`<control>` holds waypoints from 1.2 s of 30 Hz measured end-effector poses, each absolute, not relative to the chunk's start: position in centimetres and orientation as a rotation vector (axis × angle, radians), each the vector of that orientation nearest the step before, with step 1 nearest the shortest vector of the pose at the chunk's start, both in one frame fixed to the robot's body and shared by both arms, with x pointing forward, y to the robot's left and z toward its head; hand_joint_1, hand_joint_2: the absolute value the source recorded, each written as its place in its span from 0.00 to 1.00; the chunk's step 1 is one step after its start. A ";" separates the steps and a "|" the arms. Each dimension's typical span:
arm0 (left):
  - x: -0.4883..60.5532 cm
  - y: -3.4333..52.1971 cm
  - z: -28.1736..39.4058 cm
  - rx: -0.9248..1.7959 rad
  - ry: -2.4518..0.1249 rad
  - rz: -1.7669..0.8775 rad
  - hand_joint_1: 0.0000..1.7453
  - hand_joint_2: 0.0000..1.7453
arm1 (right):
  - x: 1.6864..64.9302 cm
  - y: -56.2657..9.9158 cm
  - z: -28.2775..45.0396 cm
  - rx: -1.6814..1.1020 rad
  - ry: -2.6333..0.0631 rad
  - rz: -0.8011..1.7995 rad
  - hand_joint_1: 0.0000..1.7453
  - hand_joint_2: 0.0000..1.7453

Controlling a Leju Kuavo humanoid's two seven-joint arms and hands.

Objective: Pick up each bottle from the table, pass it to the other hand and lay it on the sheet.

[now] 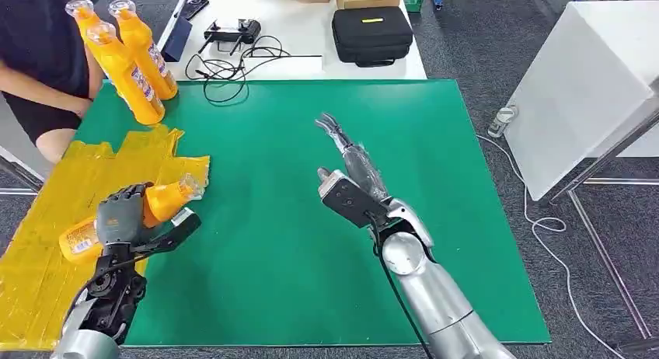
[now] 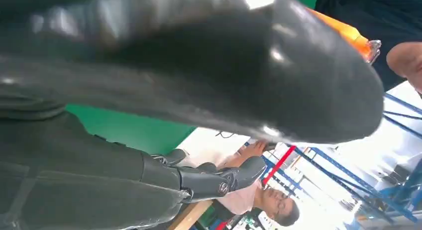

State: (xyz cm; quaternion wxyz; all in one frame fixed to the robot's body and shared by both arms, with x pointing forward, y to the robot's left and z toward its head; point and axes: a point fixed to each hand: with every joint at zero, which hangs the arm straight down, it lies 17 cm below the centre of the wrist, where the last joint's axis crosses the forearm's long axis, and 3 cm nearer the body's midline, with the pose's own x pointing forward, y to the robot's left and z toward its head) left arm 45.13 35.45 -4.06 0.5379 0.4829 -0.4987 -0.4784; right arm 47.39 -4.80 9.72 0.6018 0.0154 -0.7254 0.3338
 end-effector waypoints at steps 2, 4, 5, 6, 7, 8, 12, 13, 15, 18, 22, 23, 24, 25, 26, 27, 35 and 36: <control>45.0 34.5 -4.4 1.129 -1.198 -1.162 1.00 1.00 | 47.4 -4.8 9.7 0.039 -1.680 0.776 0.00 0.00; 44.6 33.4 -5.2 1.100 -1.197 -1.194 0.00 0.00 | 47.5 -4.6 9.8 0.042 -1.679 0.781 0.00 0.00; 44.3 32.8 -5.8 1.080 -1.185 -1.205 0.00 0.00 | 47.5 -4.6 9.8 0.045 -1.678 0.785 0.00 0.00; 43.9 32.3 -6.6 1.054 -1.164 -1.224 0.00 0.00 | 47.6 -4.6 9.8 0.045 -1.678 0.786 0.00 0.00; 43.5 31.8 -7.5 1.021 -1.143 -1.245 0.00 0.00 | 47.7 -4.5 9.9 0.045 -1.678 0.787 0.00 0.00; 43.1 31.4 -8.5 0.978 -1.110 -1.267 0.00 0.00 | 47.7 -4.5 9.9 0.047 -1.678 0.790 0.00 0.00; 42.7 30.7 -11.4 0.800 -0.949 -1.324 0.00 0.00 | 47.6 -4.1 9.7 0.049 -1.674 0.813 0.00 0.00; 42.7 30.8 -11.6 0.784 -0.931 -1.329 0.00 0.00 | 47.6 -4.0 9.7 0.049 -1.674 0.815 0.00 0.00; 42.5 30.8 -12.0 0.762 -0.907 -1.331 0.00 0.00 | 47.5 -4.1 9.6 0.045 -1.672 0.821 0.00 0.00; 42.4 31.1 -12.3 0.737 -0.880 -1.338 0.00 0.00 | 47.3 -4.1 9.2 0.042 -1.664 0.826 0.00 0.00; 42.4 31.3 -12.4 0.733 -0.872 -1.343 0.00 0.00 | 47.3 -4.2 9.1 0.040 -1.662 0.824 0.00 0.00; 42.4 31.4 -12.4 0.733 -0.871 -1.344 0.00 0.00 | 47.3 -4.2 9.1 0.040 -1.662 0.824 0.00 0.00; 42.3 31.4 -12.4 0.734 -0.870 -1.346 0.00 0.00 | 47.3 -4.2 9.1 0.040 -1.662 0.824 0.00 0.00; 42.3 31.4 -12.4 0.734 -0.870 -1.347 0.00 0.00 | 47.3 -4.2 9.1 0.040 -1.661 0.823 0.00 0.00; 42.3 31.4 -12.4 0.733 -0.869 -1.350 0.00 0.00 | 47.3 -4.2 9.1 0.040 -1.661 0.823 0.00 0.00; 42.3 31.4 -12.4 0.733 -0.868 -1.350 0.00 0.00 | 47.3 -4.2 9.1 0.040 -1.661 0.822 0.00 0.00; 42.0 32.0 -12.9 0.706 -0.814 -1.351 0.00 0.00 | 47.1 -4.2 8.7 0.037 -1.654 0.837 0.00 0.00; 42.0 32.2 -13.0 0.699 -0.805 -1.348 0.00 0.00 | 47.0 -4.2 8.7 0.037 -1.653 0.837 0.00 0.00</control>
